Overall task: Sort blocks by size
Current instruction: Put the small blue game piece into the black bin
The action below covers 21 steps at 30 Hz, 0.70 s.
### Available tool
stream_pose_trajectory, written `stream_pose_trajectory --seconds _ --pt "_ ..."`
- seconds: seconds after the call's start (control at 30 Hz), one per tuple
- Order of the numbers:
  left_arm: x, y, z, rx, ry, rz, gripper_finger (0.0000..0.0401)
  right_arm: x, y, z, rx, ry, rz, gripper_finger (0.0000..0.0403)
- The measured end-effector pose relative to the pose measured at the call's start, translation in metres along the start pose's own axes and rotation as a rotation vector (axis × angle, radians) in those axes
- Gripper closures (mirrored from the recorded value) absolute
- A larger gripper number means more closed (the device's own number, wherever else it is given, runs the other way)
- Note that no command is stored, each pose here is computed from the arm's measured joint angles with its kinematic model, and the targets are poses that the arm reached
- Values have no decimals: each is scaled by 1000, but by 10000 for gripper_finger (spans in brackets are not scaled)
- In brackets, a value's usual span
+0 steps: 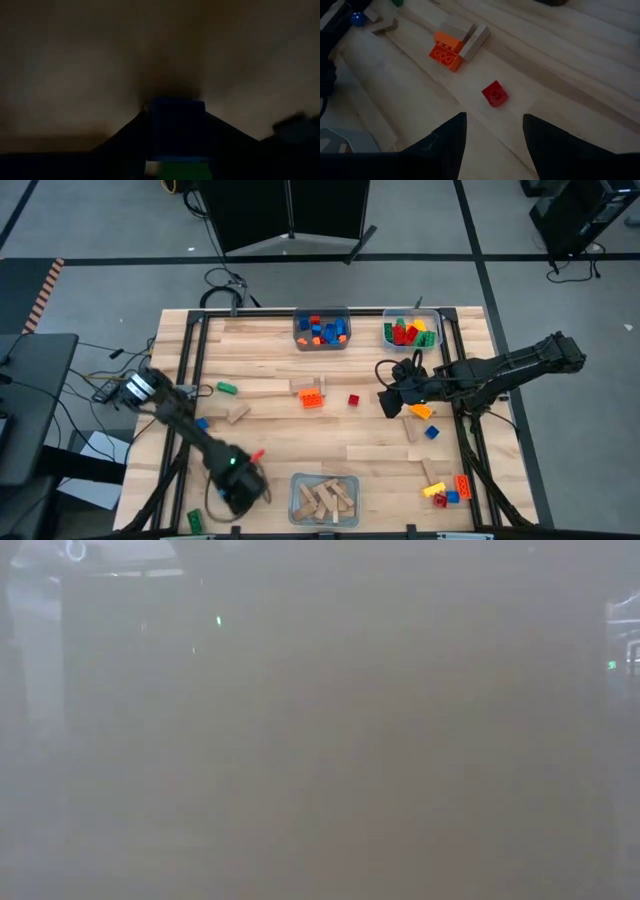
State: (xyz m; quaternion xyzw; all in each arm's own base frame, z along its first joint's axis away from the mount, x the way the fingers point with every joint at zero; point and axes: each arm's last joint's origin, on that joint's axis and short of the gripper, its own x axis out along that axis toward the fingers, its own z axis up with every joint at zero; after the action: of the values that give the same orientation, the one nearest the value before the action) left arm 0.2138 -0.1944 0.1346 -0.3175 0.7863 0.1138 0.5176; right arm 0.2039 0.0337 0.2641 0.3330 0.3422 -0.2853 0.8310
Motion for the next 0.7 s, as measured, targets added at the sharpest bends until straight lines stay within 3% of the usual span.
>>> stream_pose_trajectory --seconds 0.17,0.43,0.7 --pt "-46 28 23 36 -110 28 239 3 0 0 3 -32 -32 194" --pt "-126 83 74 91 -334 -15 238 13 5 -1 77 -38 -40 194" --pt "-233 130 120 204 -701 5 238 23 9 -3 72 -31 -54 195"
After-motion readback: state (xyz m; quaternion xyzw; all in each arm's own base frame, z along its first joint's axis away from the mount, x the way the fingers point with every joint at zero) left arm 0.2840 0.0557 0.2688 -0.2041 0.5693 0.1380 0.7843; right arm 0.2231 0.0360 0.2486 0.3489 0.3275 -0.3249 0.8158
